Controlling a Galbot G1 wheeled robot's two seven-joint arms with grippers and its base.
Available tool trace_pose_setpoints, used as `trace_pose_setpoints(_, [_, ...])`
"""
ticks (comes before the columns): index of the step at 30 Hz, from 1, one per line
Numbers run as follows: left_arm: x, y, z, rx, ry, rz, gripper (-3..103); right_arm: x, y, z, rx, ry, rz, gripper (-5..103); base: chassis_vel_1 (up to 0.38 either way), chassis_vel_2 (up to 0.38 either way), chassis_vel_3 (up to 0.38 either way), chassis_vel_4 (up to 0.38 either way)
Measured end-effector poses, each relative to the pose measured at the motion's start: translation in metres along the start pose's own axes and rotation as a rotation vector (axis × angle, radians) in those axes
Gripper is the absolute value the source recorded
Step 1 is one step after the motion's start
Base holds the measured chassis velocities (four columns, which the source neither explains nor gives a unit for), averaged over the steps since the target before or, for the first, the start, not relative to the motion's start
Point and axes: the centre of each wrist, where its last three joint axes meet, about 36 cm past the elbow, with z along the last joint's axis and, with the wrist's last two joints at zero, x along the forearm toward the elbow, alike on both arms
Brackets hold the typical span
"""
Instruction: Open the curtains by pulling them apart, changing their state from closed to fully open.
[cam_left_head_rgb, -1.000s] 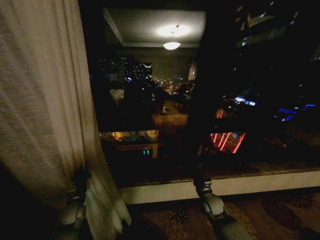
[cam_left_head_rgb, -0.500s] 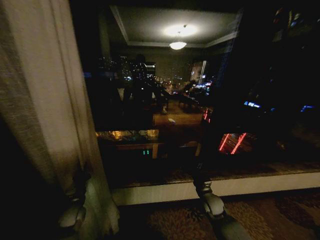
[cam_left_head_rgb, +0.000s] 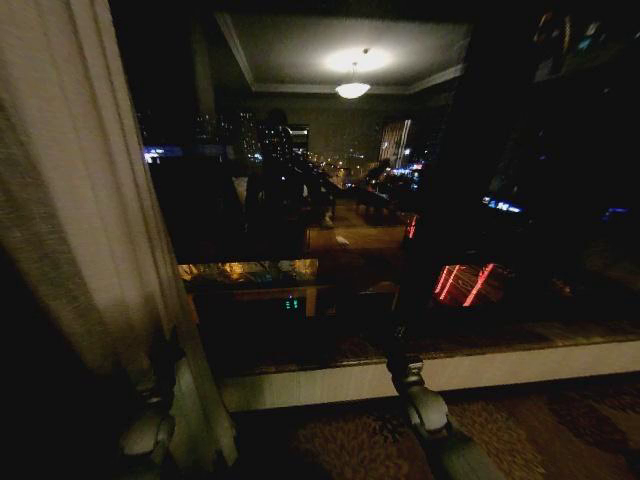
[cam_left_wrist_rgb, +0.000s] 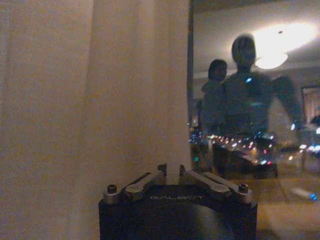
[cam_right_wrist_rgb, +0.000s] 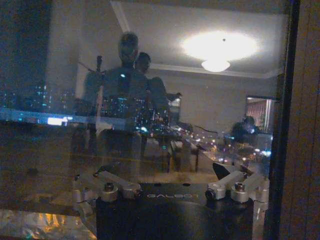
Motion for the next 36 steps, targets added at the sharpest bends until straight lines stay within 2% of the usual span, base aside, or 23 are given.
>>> trace_pose_setpoints(2, [-0.007, -0.006, -0.005, 0.031, -0.001, -0.019, 0, 0.000, 0.000, 0.000, 0.000, 0.000, 0.000, 100, 0.000, 0.000, 0.000, 0.000])
trace_pose_setpoints(6, [-0.023, -0.004, -0.003, 0.039, 0.010, -0.077, 0, 0.000, 0.000, 0.000, 0.000, 0.000, 0.000, 100, 0.000, 0.000, 0.000, 0.000])
trace_pose_setpoints(8, [-0.035, 0.005, 0.003, 0.019, 0.033, -0.152, 0, 0.000, 0.000, 0.000, 0.000, 0.000, 0.000, 100, 0.000, 0.000, 0.000, 0.000])
trace_pose_setpoints(9, [-0.035, 0.005, 0.003, 0.019, 0.033, -0.152, 0, 0.000, 0.000, 0.000, 0.000, 0.000, 0.000, 100, 0.000, 0.000, 0.000, 0.000])
trace_pose_setpoints(12, [-0.049, 0.021, 0.017, -0.008, 0.044, -0.240, 0, 0.000, 0.000, 0.000, 0.000, 0.000, 0.000, 100, 0.000, 0.000, 0.000, 0.000])
trace_pose_setpoints(13, [-0.049, 0.021, 0.017, -0.008, 0.044, -0.240, 0, 0.000, 0.000, 0.000, 0.000, 0.000, 0.000, 100, 0.000, 0.000, 0.000, 0.000])
trace_pose_setpoints(17, [-0.060, 0.047, 0.027, -0.030, 0.050, -0.324, 0, 0.000, 0.000, 0.000, 0.000, 0.000, 0.000, 100, 0.000, 0.000, 0.000, 0.000])
trace_pose_setpoints(19, [-0.061, 0.051, 0.028, -0.034, 0.051, -0.336, 0, 0.000, 0.000, 0.000, 0.000, 0.000, 0.000, 100, 0.000, 0.000, 0.000, 0.000])
trace_pose_setpoints(22, [-0.069, 0.079, 0.028, -0.062, 0.051, -0.396, 0, 0.000, 0.000, 0.000, 0.000, 0.000, 0.000, 100, 0.000, 0.000, 0.000, 0.000])
trace_pose_setpoints(24, [-0.070, 0.084, 0.028, -0.067, 0.050, -0.406, 0, 0.000, 0.000, 0.000, 0.000, 0.000, 0.000, 100, 0.000, 0.000, 0.000, 0.000])
trace_pose_setpoints(29, [-0.074, 0.123, 0.019, -0.104, 0.048, -0.478, 0, 0.000, 0.000, 0.000, 0.000, 0.000, 0.000, 100, 0.000, 0.000, 0.000, 0.000])
trace_pose_setpoints(30, [-0.074, 0.123, 0.019, -0.104, 0.048, -0.478, 0, 0.000, 0.000, 0.000, 0.000, 0.000, 0.000, 100, 0.000, 0.000, 0.000, 0.000])
trace_pose_setpoints(33, [-0.080, 0.163, 0.013, -0.135, 0.052, -0.550, 0, 0.000, 0.000, 0.000, 0.000, 0.000, 0.000, 100, 0.000, 0.000, 0.000, 0.000])
trace_pose_setpoints(34, [-0.080, 0.163, 0.013, -0.135, 0.052, -0.550, 0, 0.000, 0.000, 0.000, 0.000, 0.000, 0.000, 100, 0.000, 0.000, 0.000, 0.000])
trace_pose_setpoints(36, [-0.086, 0.191, 0.006, -0.154, 0.051, -0.605, 0, 0.000, 0.000, 0.000, 0.000, 0.000, 0.000, 100, 0.000, 0.000, 0.000, 0.000])
